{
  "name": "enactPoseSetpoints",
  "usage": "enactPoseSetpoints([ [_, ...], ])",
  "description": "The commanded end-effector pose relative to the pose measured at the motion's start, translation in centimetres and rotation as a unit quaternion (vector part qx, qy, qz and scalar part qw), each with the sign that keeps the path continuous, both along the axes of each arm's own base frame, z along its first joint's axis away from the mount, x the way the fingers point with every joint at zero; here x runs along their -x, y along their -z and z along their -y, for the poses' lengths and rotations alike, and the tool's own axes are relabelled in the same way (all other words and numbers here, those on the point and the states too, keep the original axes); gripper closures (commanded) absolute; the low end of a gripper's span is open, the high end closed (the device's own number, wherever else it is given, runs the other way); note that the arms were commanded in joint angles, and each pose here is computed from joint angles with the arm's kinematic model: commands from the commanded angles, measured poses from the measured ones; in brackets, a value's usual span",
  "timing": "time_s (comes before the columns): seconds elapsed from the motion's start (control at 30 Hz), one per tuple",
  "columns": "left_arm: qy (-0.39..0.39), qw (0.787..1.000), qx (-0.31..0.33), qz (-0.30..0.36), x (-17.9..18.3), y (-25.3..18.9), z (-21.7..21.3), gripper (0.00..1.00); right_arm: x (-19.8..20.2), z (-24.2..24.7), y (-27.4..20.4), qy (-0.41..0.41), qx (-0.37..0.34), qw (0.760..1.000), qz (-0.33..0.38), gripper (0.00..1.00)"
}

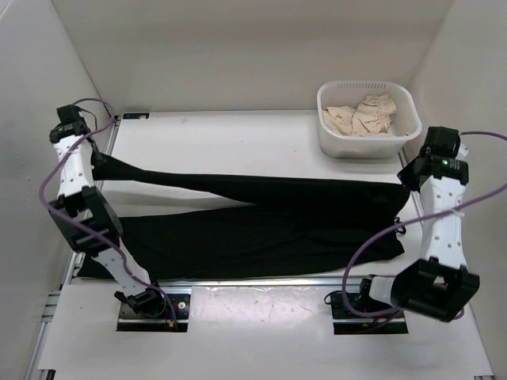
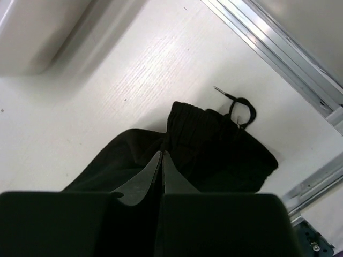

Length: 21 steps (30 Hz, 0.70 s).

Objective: Fold and stack the trousers
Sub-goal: Fold the trousers

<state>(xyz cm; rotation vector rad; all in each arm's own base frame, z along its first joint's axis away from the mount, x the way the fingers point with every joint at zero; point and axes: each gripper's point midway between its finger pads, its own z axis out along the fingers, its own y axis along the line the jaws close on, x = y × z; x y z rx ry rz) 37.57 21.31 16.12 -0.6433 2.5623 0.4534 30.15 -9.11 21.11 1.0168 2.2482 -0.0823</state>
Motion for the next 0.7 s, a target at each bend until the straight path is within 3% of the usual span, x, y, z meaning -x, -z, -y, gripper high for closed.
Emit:
enactPoseSetpoints([
  [0.0,-0.072,0.995,-0.073,-0.006,5.4,-3.1,-3.4,0.86,3.2,1.4,0.0,0.023,0.045,0.998,-0.021,1.00],
  [0.37,-0.154,0.982,-0.039,-0.106,17.8,4.7,-3.0,0.86,12.0,-2.0,8.6,0.010,-0.007,0.991,-0.134,1.00],
  [0.57,-0.164,0.980,-0.044,-0.108,18.5,5.2,-3.3,0.86,13.8,-1.5,9.3,0.020,0.014,0.987,-0.157,1.00],
  [0.67,-0.169,0.980,-0.061,-0.089,17.5,3.6,-4.3,0.86,12.4,-0.8,8.7,0.019,0.023,0.989,-0.145,1.00],
])
